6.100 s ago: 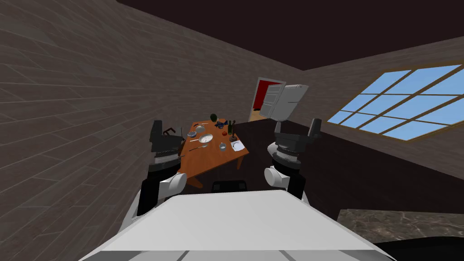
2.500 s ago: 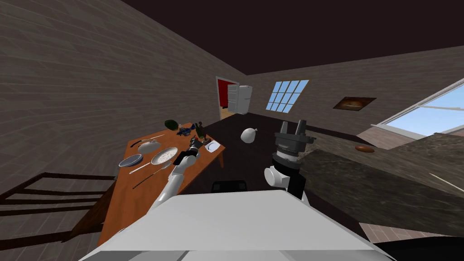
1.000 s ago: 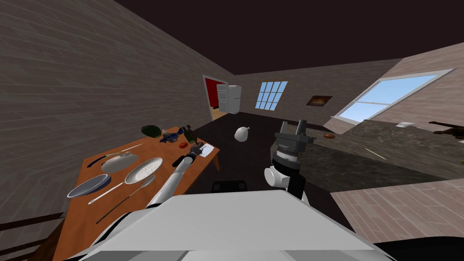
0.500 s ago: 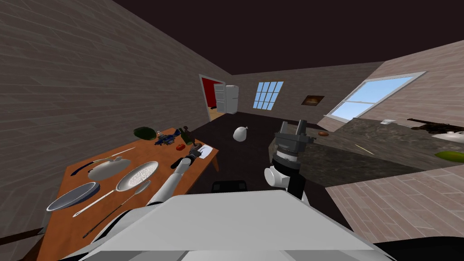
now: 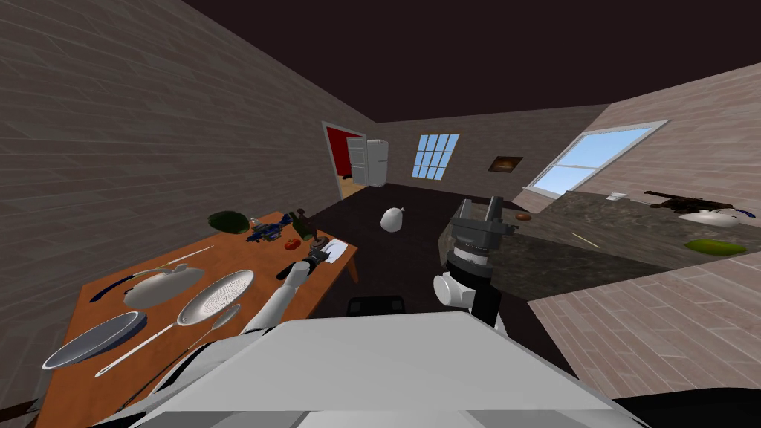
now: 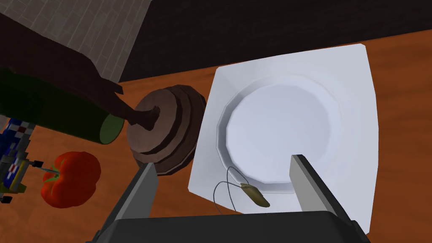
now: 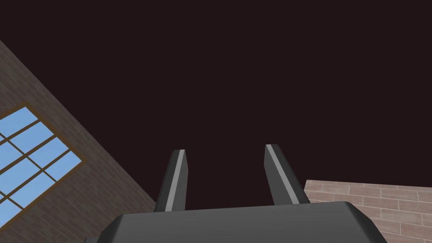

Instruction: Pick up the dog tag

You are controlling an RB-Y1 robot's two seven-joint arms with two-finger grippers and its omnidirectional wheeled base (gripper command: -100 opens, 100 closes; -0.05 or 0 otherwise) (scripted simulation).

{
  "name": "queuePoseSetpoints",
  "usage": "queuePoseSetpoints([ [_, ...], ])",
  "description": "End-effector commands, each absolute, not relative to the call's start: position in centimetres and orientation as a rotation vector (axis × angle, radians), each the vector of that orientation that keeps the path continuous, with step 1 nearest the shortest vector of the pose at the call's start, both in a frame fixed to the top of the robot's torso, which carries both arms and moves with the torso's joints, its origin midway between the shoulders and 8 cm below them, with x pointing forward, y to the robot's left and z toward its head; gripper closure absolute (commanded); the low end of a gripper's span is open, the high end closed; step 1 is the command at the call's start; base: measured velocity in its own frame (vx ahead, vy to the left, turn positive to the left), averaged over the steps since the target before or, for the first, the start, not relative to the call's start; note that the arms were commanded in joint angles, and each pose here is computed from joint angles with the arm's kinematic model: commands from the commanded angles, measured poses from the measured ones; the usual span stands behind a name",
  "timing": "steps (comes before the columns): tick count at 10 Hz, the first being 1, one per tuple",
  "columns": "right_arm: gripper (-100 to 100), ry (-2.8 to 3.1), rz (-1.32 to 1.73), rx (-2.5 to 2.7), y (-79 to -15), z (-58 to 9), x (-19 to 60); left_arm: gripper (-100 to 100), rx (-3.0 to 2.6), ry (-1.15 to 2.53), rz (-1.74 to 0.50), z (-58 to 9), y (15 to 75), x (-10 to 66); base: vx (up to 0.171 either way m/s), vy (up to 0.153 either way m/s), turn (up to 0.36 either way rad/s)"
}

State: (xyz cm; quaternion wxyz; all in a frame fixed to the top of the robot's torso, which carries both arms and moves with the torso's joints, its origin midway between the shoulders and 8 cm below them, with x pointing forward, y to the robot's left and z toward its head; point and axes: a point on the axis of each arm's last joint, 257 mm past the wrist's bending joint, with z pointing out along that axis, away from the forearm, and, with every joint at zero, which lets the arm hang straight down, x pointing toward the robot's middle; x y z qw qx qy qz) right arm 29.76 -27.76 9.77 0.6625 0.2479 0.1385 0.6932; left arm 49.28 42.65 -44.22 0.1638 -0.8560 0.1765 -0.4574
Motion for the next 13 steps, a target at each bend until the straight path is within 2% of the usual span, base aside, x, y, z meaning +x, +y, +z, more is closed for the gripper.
queuePoseSetpoints([
  [1,0,0.313,1.567,0.56,-27.8,9.8,29.8,-100,-2.493,0.469,-1.272,-45.7,43.1,48.1,0.029,0.029,-0.096],
  [7,0,0.313,1.567,0.56,-27.8,9.8,29.8,-100,-2.568,0.42,-1.222,-47.9,43.8,46.1,0.016,0.027,-0.032],
  [8,0,0.313,1.567,0.56,-27.8,9.8,29.8,0,-2.569,0.417,-1.223,-47.9,43.7,46.1,0.0,0.0,0.0],
  [9,0,0.313,1.567,0.56,-27.8,9.8,29.8,-100,-2.569,0.411,-1.22,-48.6,42.5,45.9,0.044,0.06,-0.036],
  [13,0,0.313,1.567,0.56,-27.8,9.8,29.8,-100,-2.566,0.413,-1.217,-49.0,41.9,45.9,0.042,0.056,-0.015],
])
